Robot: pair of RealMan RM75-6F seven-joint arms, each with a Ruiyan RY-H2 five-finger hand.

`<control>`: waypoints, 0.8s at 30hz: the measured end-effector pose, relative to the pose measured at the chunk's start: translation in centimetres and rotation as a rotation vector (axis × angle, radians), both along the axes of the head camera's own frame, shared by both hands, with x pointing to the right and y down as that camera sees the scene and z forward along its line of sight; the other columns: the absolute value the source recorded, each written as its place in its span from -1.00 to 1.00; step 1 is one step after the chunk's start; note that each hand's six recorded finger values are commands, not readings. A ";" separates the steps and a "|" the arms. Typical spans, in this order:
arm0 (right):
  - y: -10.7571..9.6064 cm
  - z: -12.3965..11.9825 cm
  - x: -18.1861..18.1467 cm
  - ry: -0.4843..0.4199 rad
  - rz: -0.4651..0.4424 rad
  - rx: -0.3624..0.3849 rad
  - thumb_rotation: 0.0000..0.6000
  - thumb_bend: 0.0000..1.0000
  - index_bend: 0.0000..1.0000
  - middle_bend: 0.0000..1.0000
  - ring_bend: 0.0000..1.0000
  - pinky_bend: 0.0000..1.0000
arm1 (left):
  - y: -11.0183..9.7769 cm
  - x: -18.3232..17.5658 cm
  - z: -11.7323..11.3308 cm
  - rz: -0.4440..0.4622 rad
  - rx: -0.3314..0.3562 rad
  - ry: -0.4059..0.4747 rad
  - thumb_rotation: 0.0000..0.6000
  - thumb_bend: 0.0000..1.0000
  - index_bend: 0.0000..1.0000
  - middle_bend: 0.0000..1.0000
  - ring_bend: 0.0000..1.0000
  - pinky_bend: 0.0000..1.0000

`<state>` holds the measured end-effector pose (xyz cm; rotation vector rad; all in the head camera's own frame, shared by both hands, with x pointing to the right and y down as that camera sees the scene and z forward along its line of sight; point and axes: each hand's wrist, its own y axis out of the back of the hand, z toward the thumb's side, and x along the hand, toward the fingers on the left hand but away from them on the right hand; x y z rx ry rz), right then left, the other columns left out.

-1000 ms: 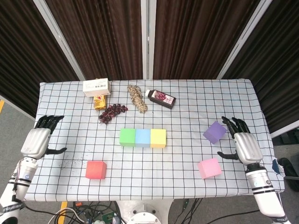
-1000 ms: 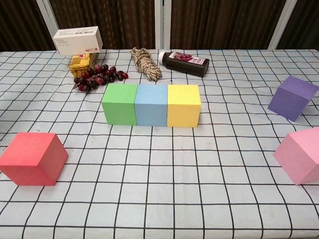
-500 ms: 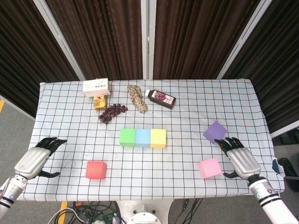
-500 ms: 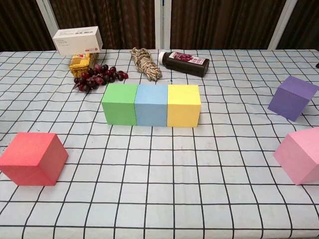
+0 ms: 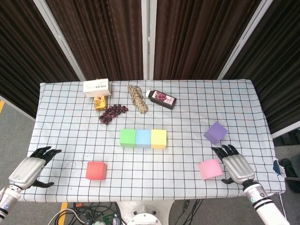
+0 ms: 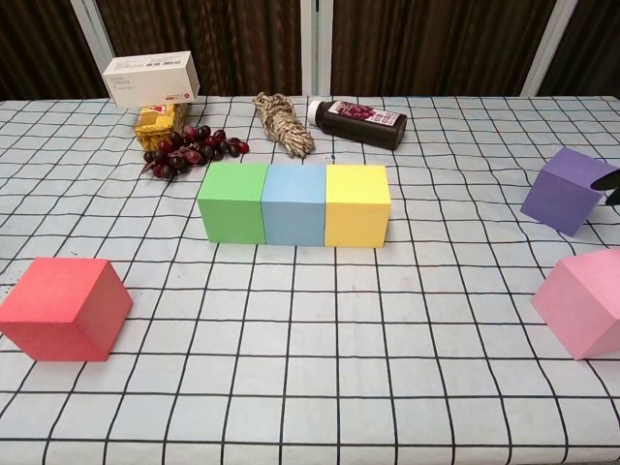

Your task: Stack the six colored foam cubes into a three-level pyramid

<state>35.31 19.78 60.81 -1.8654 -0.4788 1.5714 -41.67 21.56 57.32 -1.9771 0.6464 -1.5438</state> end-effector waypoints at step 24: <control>0.1 2.0 -1.2 -0.055 -0.073 0.076 1.00 -0.83 -1.00 -0.11 -0.83 -1.00 | 0.5 -0.9 0.5 -0.045 0.015 0.004 1.00 -1.00 -0.79 -0.75 -0.92 -0.82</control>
